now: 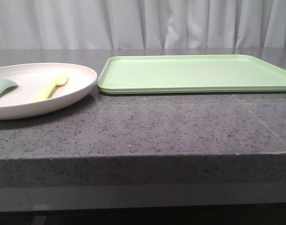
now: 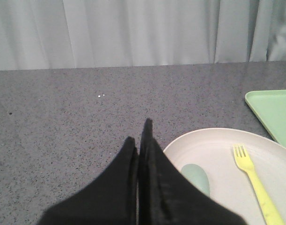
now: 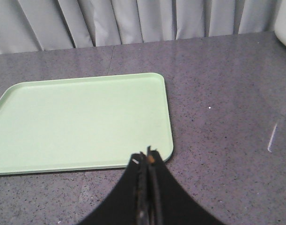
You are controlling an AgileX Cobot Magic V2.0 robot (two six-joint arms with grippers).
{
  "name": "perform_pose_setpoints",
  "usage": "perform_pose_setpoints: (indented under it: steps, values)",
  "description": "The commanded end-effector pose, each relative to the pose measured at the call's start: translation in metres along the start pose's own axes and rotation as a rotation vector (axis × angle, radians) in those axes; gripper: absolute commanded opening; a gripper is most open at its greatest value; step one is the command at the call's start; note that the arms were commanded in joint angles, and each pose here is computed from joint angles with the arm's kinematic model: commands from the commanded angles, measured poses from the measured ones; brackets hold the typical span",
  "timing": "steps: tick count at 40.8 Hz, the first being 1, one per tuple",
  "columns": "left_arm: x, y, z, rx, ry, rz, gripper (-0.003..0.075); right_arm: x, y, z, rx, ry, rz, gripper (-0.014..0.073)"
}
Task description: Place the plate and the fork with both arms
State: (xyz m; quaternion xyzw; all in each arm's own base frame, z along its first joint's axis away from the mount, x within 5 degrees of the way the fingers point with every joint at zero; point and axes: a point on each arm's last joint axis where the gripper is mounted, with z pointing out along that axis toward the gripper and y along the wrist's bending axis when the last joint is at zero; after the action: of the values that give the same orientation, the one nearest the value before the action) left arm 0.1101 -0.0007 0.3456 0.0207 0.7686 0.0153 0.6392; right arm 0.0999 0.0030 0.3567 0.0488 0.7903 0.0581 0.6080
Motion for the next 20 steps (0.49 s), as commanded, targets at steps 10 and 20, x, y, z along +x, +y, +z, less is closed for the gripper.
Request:
perform_pose_setpoints:
  steps: [10, 20]
  values:
    - [-0.018, 0.0001, 0.0003, 0.005, -0.097, -0.025, 0.0454, -0.0188, -0.0001, -0.004, 0.018, -0.121, -0.054, 0.0429]
    - [-0.0109, -0.0004, 0.0028, 0.008, -0.073, -0.031, 0.0682, -0.0188, -0.0001, -0.004, 0.018, -0.121, -0.054, 0.0603]
